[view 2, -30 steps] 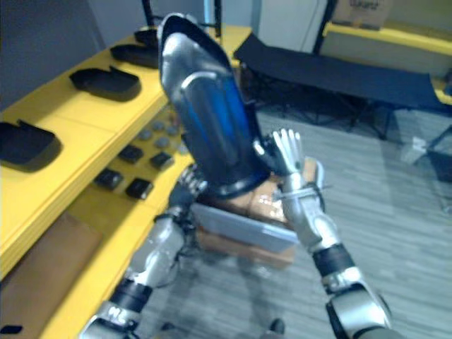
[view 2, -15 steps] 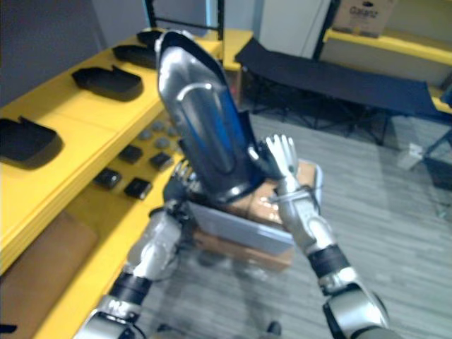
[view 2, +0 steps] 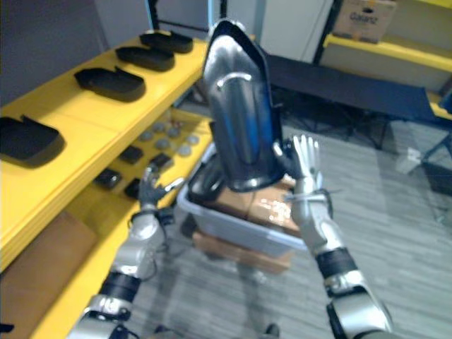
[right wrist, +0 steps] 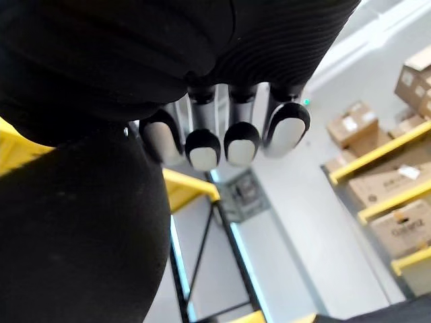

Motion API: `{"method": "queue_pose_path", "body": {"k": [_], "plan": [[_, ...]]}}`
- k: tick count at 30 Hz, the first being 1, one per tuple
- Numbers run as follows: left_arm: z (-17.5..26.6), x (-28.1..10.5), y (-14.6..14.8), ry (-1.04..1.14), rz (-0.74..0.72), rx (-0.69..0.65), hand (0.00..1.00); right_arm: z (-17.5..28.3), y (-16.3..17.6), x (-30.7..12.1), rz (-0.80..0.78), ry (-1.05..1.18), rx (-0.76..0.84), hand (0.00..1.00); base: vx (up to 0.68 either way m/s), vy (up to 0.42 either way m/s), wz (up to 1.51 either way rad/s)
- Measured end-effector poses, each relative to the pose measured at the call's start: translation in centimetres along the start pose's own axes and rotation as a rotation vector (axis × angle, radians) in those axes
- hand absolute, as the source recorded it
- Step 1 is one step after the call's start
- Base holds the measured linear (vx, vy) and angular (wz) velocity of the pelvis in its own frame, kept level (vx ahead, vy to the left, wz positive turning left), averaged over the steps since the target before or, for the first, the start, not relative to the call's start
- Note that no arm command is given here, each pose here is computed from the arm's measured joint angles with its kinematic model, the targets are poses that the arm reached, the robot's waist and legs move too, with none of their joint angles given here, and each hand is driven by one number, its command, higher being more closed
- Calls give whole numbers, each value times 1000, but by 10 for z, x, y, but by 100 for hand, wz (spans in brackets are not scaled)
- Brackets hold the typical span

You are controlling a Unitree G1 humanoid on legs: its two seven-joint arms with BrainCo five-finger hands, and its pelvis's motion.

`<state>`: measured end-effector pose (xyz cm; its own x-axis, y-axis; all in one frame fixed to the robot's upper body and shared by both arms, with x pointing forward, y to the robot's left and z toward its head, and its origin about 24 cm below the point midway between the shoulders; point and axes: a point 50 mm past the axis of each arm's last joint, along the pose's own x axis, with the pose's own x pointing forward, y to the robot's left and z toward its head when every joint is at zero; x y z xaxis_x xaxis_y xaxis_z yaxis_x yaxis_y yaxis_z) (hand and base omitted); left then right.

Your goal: Walk over and take plastic housings, then place them on the shelf

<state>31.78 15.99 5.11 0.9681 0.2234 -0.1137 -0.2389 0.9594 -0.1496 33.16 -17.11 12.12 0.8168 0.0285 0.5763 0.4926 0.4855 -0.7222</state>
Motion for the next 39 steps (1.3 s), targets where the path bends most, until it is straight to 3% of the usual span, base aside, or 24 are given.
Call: {"method": "queue_pose_path", "body": {"k": [18,24,39], "plan": [[2,-12,-26,95,-370,-361,0,-10,18,-11,145,33,-47,100,-4,13,5],[1,-17,-33,116,-442,-387,0,-3,25,-13,195,0,-46,100,0,0,0],[-2,-19,-36,155,-464,-370,0,19,38,-12,261,-104,-26,100,5,13,0]]}}
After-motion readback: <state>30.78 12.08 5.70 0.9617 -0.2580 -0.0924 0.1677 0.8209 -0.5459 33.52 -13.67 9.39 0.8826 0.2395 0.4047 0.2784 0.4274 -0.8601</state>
